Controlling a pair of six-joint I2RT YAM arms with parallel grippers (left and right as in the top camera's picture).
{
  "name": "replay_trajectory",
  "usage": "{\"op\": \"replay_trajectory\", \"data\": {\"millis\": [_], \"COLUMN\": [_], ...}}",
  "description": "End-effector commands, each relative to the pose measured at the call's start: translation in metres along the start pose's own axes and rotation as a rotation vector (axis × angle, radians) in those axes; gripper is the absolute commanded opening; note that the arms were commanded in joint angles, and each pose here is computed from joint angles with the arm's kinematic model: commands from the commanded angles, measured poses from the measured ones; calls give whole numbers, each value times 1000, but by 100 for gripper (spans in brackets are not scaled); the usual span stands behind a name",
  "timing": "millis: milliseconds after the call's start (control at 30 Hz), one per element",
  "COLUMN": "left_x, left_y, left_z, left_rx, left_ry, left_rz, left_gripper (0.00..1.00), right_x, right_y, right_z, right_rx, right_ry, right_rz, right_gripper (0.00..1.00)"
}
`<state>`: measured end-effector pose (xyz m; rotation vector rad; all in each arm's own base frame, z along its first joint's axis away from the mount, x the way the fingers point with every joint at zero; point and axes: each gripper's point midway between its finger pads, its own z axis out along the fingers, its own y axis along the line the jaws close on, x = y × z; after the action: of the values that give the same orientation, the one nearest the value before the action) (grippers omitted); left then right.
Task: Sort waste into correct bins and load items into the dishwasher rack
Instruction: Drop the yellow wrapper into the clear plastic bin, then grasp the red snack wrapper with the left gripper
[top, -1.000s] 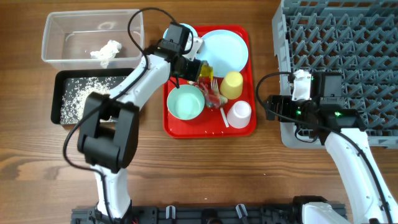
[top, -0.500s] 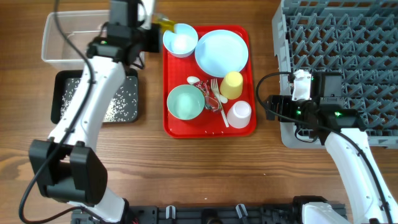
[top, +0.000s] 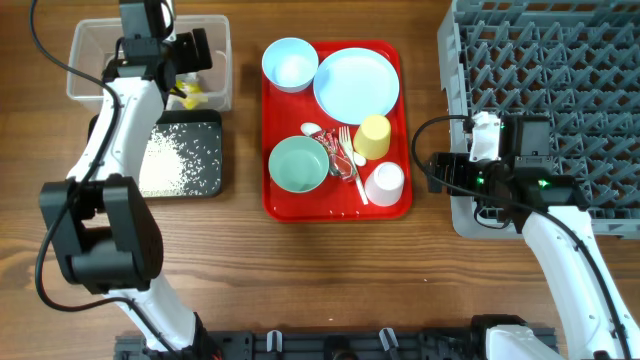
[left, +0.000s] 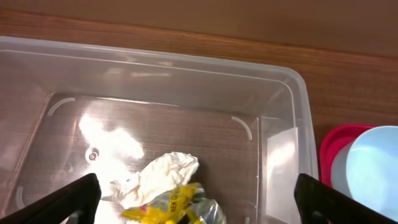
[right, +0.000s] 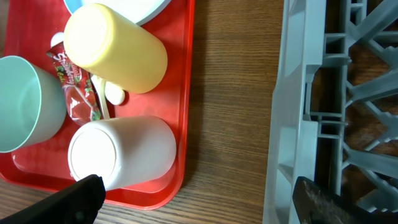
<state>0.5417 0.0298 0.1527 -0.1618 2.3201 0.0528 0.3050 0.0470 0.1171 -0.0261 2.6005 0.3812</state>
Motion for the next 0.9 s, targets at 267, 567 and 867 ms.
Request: {"op": "replay_trajectory", "data": {"millis": [267,567,867], "left_x": [81,157,201], "left_y": [-187,-248,-256], "left_z": [-78,-58,-16], "left_rx": [497,561,561], "left_ry": [229,340,421], "left_rz": [393,650,665], "left_gripper": [93,88,77], "right_x": [-5,-5,-5], "right_y": [1,1,2], "right_z": [0,0,0], "right_rx": [-6,-7,-10], "right_ry": [-9,-6,-6], "right_rz": [4,7,6], "right_gripper": [100,100,100]}}
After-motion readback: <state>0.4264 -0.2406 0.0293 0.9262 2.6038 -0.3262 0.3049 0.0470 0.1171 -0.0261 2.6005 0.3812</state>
